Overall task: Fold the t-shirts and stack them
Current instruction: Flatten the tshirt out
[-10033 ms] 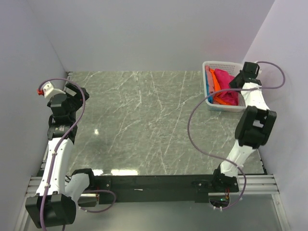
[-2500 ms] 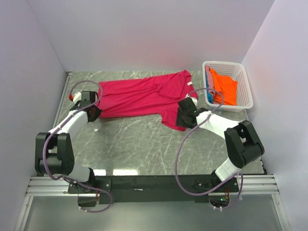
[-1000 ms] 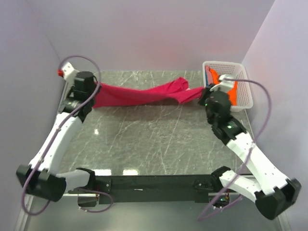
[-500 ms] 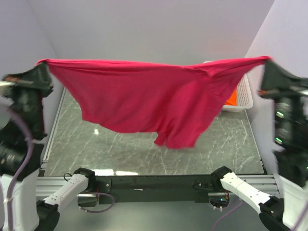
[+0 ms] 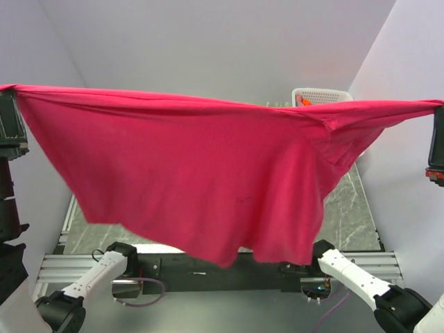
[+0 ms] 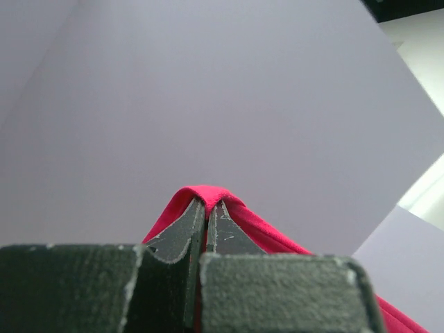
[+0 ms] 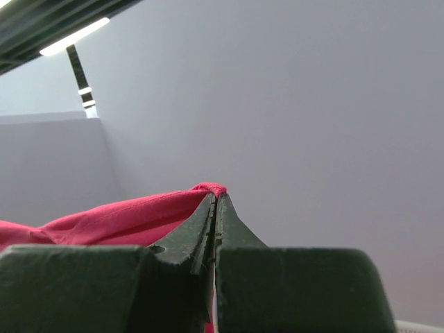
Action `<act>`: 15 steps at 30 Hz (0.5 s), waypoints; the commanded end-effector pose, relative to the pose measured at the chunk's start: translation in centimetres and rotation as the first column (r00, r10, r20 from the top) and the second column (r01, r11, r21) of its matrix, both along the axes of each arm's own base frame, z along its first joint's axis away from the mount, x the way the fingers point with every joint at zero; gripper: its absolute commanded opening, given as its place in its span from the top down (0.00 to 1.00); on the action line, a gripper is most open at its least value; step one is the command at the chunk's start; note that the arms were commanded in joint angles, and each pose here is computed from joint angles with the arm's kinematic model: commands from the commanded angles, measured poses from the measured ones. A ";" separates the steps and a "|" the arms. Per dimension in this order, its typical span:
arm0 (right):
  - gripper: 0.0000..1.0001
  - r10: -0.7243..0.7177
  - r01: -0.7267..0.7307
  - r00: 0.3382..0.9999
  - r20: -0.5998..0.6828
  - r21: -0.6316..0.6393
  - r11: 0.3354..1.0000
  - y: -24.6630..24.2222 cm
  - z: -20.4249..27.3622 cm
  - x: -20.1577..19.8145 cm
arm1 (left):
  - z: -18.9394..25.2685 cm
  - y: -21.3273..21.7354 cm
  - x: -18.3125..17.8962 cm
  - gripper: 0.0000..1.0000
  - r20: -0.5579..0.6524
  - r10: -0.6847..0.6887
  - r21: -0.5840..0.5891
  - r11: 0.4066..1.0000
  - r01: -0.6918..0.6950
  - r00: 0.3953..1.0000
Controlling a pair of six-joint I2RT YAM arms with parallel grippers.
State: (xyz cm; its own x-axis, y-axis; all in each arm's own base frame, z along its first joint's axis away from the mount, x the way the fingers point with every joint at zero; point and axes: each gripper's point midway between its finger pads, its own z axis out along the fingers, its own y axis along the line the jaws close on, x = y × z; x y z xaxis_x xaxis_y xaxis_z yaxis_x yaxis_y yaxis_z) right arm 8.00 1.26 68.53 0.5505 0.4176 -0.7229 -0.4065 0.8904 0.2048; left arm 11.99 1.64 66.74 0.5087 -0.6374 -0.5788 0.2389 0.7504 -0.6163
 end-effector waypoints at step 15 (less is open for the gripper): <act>1.00 -0.269 0.126 0.686 -0.676 -0.254 0.959 8.0 -26.1 41.6 | -36.2 2.1 39.9 1.00 -0.829 0.257 0.208 0.966 -0.154 0.497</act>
